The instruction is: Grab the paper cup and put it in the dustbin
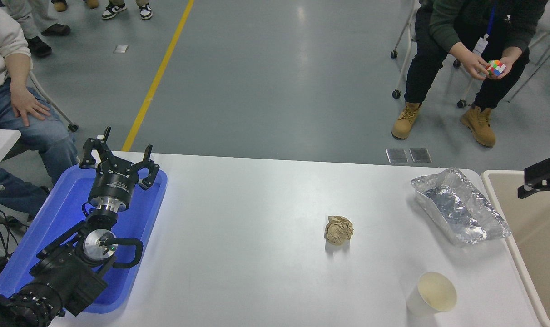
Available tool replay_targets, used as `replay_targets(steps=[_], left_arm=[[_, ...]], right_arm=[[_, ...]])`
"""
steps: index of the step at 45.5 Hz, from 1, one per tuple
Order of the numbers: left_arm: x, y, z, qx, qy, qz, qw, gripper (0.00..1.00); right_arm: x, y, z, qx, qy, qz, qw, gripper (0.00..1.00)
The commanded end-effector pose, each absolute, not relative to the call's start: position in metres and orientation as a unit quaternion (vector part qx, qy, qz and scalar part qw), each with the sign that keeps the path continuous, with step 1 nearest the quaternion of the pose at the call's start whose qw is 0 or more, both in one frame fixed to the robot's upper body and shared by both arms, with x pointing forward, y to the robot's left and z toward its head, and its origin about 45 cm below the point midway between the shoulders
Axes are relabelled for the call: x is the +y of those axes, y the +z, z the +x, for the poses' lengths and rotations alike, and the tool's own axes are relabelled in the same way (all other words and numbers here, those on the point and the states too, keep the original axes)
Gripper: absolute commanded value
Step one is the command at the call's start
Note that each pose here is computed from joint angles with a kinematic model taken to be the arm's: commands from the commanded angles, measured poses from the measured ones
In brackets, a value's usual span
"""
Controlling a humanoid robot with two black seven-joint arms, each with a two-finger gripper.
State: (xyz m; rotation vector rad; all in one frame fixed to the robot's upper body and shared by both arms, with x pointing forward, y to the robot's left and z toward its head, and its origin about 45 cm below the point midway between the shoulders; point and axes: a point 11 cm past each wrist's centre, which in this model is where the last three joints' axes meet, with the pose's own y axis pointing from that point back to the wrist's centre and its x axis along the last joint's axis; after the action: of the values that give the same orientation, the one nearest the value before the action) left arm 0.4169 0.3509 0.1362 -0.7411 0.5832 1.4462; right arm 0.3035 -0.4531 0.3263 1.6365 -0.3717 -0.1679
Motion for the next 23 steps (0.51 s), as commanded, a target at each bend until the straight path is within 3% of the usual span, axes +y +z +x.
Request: replay_targets(steps=[1,23], left_arm=[[0.351,0.1363,0.4169,0.257,0.637,-0.326,0.65,1.0],[0.351,0.1363,0.4169,0.257,0.637,-0.326,0.65,1.0]], right_arm=[[-0.421,0.332,0.295,-0.139,-0.079,0.751,0.641,1.0],[-0.411,0.31,0.285,-0.091,-0.048,0.743,0.662,1.0]])
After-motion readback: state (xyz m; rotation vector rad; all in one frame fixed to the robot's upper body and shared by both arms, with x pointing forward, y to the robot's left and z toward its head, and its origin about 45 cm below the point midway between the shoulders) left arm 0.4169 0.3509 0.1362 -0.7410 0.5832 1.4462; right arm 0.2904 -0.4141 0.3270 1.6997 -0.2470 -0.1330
